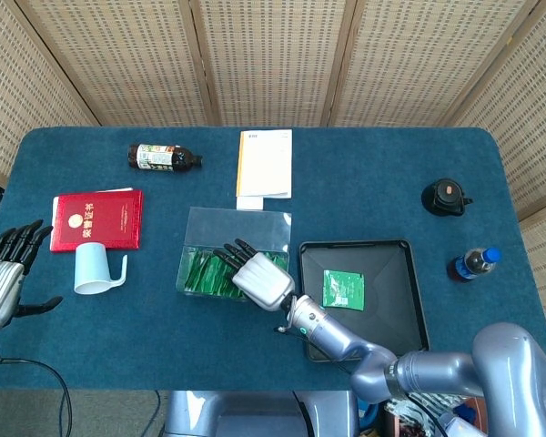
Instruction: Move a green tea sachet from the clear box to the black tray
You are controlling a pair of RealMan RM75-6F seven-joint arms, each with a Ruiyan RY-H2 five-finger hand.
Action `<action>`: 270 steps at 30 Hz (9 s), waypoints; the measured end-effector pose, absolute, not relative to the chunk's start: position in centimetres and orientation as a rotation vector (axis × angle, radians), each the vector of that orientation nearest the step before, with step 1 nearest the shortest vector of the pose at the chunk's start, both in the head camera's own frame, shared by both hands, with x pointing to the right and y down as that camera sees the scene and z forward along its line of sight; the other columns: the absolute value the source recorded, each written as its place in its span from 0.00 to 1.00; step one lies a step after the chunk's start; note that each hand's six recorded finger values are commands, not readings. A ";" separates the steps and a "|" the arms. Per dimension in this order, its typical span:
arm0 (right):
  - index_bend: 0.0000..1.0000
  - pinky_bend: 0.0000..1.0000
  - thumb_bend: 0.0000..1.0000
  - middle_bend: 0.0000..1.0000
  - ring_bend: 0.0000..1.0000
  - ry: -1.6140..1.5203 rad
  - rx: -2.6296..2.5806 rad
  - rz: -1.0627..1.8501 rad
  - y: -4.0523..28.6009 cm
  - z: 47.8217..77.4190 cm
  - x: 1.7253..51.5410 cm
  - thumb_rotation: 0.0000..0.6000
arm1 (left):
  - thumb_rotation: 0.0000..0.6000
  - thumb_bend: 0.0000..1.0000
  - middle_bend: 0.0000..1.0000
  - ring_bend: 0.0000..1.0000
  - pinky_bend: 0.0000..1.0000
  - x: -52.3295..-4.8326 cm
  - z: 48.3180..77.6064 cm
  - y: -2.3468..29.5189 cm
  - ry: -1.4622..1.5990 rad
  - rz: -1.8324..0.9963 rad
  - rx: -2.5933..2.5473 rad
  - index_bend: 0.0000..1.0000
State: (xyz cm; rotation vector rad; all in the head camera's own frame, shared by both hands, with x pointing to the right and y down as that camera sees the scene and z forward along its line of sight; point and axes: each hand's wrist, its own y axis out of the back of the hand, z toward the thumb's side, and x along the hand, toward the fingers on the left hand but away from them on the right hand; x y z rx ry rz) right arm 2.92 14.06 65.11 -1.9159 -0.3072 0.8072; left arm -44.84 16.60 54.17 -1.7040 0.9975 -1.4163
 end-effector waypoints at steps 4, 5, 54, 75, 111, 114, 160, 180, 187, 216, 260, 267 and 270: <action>0.48 0.13 0.55 0.11 0.00 -0.282 -1.882 0.787 14.2 65.1 3.1 1.00 | 1.00 0.02 0.00 0.00 0.00 -44.8 54.2 16.6 0.995 -1.416 -1.706 0.00; 0.48 0.13 0.55 0.11 0.00 -0.273 -1.873 0.779 14.2 65.1 3.1 1.00 | 1.00 0.02 0.00 0.00 0.00 -44.8 54.2 16.6 0.994 -1.416 -1.707 0.00; 0.52 0.16 0.55 0.13 0.00 -0.265 -1.780 0.726 14.2 65.8 3.4 1.00 | 1.00 0.02 0.00 0.00 0.00 -44.9 54.2 16.6 0.997 -1.414 -1.723 0.00; 0.53 0.16 0.55 0.14 0.00 -0.282 -1.778 0.749 13.9 66.4 4.2 1.00 | 1.00 0.02 0.00 0.00 0.00 -44.8 54.3 16.6 0.991 -1.420 -1.724 0.00; 0.57 0.18 0.55 0.15 0.00 -0.314 -1.766 0.777 13.1 66.5 5.9 1.00 | 1.00 0.02 0.00 0.00 0.00 -44.8 54.4 16.6 0.987 -1.424 -1.729 0.00; 0.57 0.18 0.55 0.15 0.00 -0.321 -1.759 0.778 12.9 66.4 6.0 1.00 | 1.00 0.02 0.00 0.00 0.00 -44.8 54.4 16.6 0.989 -1.424 -1.729 0.00; 0.61 0.19 0.55 0.16 0.00 -0.319 -1.748 0.800 12.4 66.8 5.9 1.00 | 1.00 0.02 0.00 0.00 0.00 -44.9 54.4 16.5 0.992 -1.423 -1.729 0.00; 0.68 0.20 0.62 0.17 0.00 -0.331 -1.760 0.784 12.7 66.8 5.4 1.00 | 1.00 0.02 0.00 0.00 0.00 -44.9 54.4 16.4 0.993 -1.424 -1.729 0.00; 0.68 0.20 0.67 0.17 0.00 -0.344 -1.771 0.775 12.7 66.6 5.2 1.00 | 1.00 0.02 0.00 0.00 0.00 -45.0 54.3 16.4 0.996 -1.425 -1.728 0.00; 0.68 0.20 0.70 0.18 0.00 -0.414 -1.726 0.704 11.9 61.9 5.8 1.00 | 1.00 0.02 0.00 0.00 0.00 -45.2 54.3 16.2 1.006 -1.425 -1.733 0.00; 0.69 0.21 0.70 0.19 0.00 -0.436 -1.550 0.961 15.6 58.3 27.2 1.00 | 1.00 0.02 0.00 0.00 0.00 -44.3 53.7 17.2 0.987 -1.392 -1.720 0.00; 0.08 0.20 0.35 0.02 0.00 -0.453 -1.574 0.990 17.2 59.2 29.5 1.00 | 1.00 0.02 0.00 0.00 0.00 -44.2 53.8 17.2 0.981 -1.398 -1.716 0.00; 0.00 0.15 0.07 0.00 0.00 -0.469 -1.554 0.994 17.3 58.8 29.6 1.00 | 1.00 0.02 0.00 0.00 0.00 -44.3 53.9 17.2 0.980 -1.400 -1.715 0.00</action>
